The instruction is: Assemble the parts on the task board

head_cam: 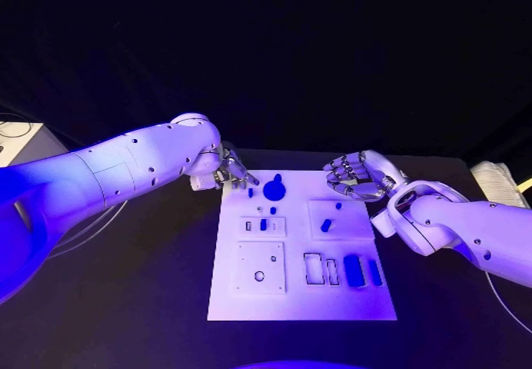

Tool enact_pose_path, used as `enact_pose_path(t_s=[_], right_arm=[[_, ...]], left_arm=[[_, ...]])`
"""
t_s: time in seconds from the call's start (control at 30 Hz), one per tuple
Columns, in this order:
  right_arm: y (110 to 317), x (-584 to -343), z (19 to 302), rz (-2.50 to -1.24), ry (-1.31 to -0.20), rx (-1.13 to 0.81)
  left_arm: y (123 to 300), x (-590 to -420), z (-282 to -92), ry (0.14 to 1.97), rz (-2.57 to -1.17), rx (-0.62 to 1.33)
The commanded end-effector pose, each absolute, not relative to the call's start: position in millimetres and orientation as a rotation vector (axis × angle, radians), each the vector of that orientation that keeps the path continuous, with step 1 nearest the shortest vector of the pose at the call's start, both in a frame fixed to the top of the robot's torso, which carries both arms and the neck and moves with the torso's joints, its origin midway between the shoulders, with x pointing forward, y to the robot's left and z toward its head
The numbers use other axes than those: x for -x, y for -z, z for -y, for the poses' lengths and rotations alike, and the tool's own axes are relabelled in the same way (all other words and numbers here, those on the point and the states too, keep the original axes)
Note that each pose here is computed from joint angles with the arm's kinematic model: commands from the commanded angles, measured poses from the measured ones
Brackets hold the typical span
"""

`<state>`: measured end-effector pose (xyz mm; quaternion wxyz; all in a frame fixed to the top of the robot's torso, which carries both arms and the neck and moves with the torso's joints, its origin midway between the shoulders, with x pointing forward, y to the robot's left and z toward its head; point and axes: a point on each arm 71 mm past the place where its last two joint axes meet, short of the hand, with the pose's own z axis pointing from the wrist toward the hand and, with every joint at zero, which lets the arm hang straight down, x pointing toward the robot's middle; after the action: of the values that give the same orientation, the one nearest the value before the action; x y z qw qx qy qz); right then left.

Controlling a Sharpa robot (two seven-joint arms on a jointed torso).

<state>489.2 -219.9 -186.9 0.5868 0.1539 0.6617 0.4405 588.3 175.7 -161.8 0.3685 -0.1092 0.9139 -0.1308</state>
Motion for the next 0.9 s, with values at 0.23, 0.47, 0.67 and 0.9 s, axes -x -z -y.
enact_pose_path(t_s=[0.23,0.47,0.67,0.9], right_arm=[[186.1,-488.4,217.9,-1.536,-1.039,-0.342],[186.1,-488.4,217.8,-1.537,-1.039,-0.342],[186.2,-488.5,217.6,-1.538,-1.039,-0.342],[186.4,-488.6,217.7,-1.539,-1.039,-0.342]], left_arm=[[166.8,-585.1,-172.4,0.327,-2.401,0.245],[167.5,-584.4,-170.2,0.34,-2.408,0.247],[167.7,-584.0,-167.8,0.368,-2.407,0.259],[167.0,-583.9,-165.2,0.42,-2.396,0.292]])
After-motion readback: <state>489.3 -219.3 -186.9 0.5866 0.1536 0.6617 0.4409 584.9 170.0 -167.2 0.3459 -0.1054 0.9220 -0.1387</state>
